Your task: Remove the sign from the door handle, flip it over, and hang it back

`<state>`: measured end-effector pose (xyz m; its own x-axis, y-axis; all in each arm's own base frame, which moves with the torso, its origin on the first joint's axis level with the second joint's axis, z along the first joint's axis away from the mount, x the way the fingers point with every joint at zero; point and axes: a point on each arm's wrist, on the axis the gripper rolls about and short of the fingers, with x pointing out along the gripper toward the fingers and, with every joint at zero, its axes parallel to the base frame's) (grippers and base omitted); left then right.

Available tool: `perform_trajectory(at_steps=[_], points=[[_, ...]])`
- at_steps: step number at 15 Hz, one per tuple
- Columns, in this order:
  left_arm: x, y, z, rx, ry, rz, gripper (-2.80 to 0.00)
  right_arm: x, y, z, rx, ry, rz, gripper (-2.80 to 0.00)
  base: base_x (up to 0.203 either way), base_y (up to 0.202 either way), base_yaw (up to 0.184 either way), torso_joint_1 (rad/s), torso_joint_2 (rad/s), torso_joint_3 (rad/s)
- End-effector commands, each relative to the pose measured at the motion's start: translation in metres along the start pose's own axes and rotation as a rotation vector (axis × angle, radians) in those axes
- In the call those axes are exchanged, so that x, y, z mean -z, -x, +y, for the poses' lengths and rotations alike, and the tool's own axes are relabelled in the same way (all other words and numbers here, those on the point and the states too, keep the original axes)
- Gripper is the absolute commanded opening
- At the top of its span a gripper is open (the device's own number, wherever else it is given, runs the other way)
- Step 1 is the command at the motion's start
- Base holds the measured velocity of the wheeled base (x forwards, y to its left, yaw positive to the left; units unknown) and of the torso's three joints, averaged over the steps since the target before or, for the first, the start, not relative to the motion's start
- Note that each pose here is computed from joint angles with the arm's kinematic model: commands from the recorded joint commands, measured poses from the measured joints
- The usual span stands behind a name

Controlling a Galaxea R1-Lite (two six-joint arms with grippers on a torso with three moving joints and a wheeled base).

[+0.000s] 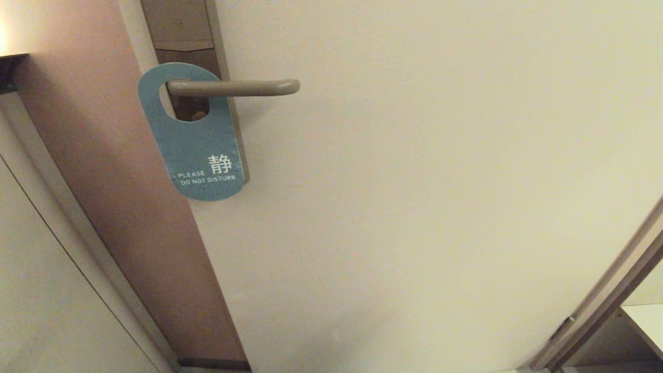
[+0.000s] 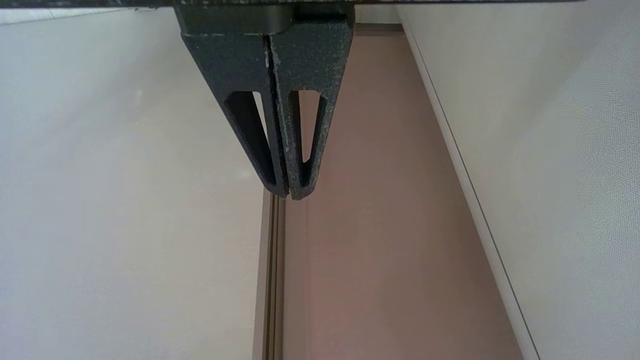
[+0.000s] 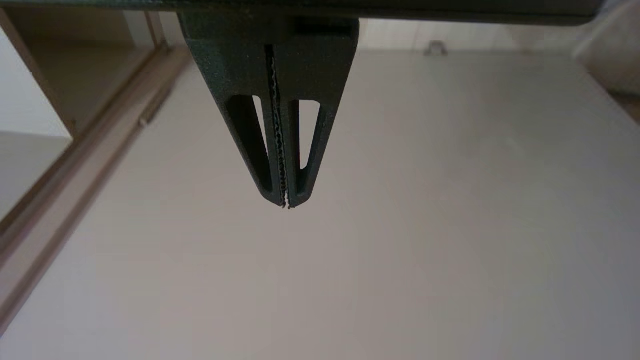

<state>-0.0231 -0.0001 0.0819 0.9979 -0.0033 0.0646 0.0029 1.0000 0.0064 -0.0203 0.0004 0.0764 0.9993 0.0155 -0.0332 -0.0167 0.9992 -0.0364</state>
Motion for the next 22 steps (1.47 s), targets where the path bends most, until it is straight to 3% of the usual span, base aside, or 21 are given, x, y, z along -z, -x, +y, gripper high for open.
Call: perform_trajectory(at_steps=[1, 22], points=[[-0.0001, -0.0001, 0.0000, 0.000, 0.000, 0.000, -2.80, 0.0010, 0.0025, 0.0001, 0.001, -0.007, -0.033, -2.80, 0.000, 0.000, 0.000, 0.000, 0.00, 0.000], [-0.0001, -0.0001, 0.0000, 0.000, 0.000, 0.000, -2.80, 0.0010, 0.0025, 0.0000, 0.003, -0.009, -0.033, -2.80, 0.000, 0.000, 0.000, 0.000, 0.00, 0.000]])
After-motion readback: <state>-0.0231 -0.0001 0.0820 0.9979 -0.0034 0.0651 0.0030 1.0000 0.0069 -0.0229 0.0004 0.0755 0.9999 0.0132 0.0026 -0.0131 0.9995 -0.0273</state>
